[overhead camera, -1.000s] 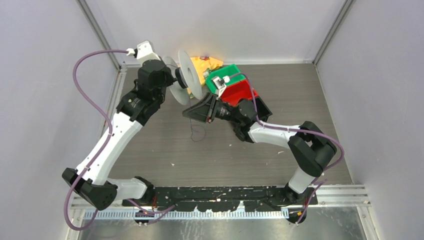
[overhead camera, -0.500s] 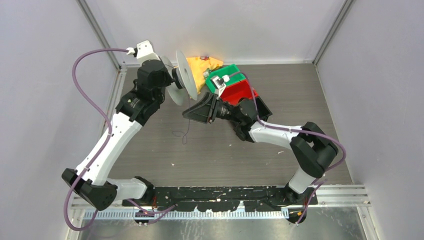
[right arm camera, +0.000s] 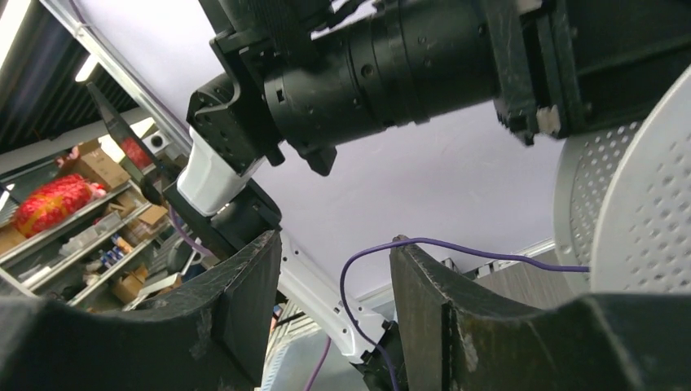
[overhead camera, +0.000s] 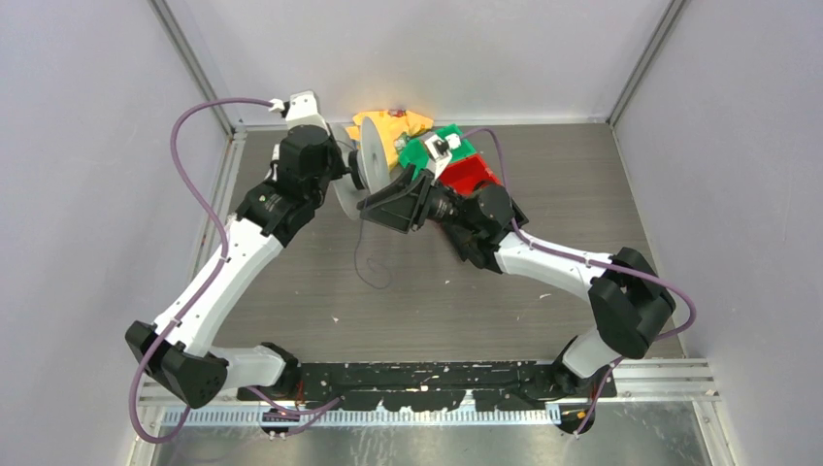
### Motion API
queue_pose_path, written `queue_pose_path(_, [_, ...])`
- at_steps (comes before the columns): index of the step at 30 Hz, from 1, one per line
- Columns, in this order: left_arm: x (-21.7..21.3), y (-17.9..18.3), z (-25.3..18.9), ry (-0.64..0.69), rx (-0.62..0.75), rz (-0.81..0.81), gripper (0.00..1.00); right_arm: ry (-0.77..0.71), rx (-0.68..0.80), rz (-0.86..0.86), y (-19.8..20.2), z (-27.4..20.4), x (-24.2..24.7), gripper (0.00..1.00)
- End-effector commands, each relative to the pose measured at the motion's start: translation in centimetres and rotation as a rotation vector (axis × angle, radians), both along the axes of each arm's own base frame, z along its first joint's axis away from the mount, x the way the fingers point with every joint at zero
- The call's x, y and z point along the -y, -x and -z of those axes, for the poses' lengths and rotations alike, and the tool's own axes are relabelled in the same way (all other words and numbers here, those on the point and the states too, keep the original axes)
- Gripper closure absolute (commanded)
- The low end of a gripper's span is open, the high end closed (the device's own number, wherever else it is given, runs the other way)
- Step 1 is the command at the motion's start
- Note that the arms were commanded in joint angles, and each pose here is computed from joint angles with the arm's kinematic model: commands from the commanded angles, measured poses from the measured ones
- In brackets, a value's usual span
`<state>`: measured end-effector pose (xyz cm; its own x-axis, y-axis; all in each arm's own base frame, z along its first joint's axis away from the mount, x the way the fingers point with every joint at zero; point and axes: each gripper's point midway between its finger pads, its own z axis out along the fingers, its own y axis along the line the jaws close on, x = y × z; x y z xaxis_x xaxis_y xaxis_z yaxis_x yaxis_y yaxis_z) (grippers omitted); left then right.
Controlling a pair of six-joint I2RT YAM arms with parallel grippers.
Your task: Wrap the cables
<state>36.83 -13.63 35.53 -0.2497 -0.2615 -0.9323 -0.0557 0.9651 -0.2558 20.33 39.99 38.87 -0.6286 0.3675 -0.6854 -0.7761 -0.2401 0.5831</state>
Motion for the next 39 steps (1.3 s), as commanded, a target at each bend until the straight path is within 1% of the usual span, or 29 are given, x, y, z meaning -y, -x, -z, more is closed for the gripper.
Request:
queue_pose_path(1, [1.2,0.7,-3.7,0.061,0.126,0.089,0.99,-0.078,0.075,0.075,-1.1,-3.6,1.4,0.43])
queue_pose_path(5, [1.4,1.4,-3.4,0.052,0.112,0.124,0.99,-0.099,0.066,0.121,-2.6,-4.0,2.1,0.43])
queue_pose_path(9, [2.2,2.1,-3.4,0.07,0.11,0.173,0.99,-0.115,0.058,0.155,-4.0,-4.2,2.4,0.42])
queue_pose_path(13, [3.1,2.7,-2.9,0.032,0.084,0.223,0.99,-0.143,0.043,0.195,-5.6,-4.8,3.0,0.41])
queue_pose_path(17, [2.9,3.2,-2.7,0.013,0.075,0.228,0.99,-0.151,0.042,0.222,-6.5,-5.0,3.8,0.41])
queue_pose_path(21, [2.1,3.2,-4.2,0.008,0.124,0.198,1.0,-0.131,0.047,0.271,-6.8,-4.6,5.6,0.41])
queue_pose_path(24, [1.4,3.2,-6.8,-0.009,0.183,0.176,0.99,-0.078,0.078,0.35,-6.9,-4.3,7.3,0.38])
queue_pose_path(26, [1.1,3.3,-8.7,-0.017,0.219,0.171,1.0,-0.027,0.116,0.424,-7.0,-4.3,8.5,0.34])
queue_pose_path(28, [0.8,3.4,-10.4,-0.017,0.245,0.166,0.99,0.058,0.18,0.525,-7.4,-3.6,9.9,0.3])
queue_pose_path(29, [0.7,3.5,-11.2,-0.011,0.256,0.162,0.99,0.109,0.205,0.58,-7.7,-3.0,10.7,0.27])
queue_pose_path(31, [0.7,3.7,-12.8,0.009,0.276,0.162,1.0,0.252,0.204,0.688,-8.8,-0.1,12.1,0.2])
queue_pose_path(35, [0.4,4.4,-16.0,0.046,0.327,0.165,1.0,0.472,0.173,0.825,-11.4,7.2,13.9,0.15])
queue_pose_path(37, [0.3,5.0,-18.0,0.063,0.366,0.176,0.99,0.509,0.123,0.828,-12.2,10.4,13.6,0.14])
queue_pose_path(39, [0.3,5.5,-19.4,0.079,0.395,0.189,0.99,0.505,0.076,0.806,-12.6,12.6,12.7,0.13])
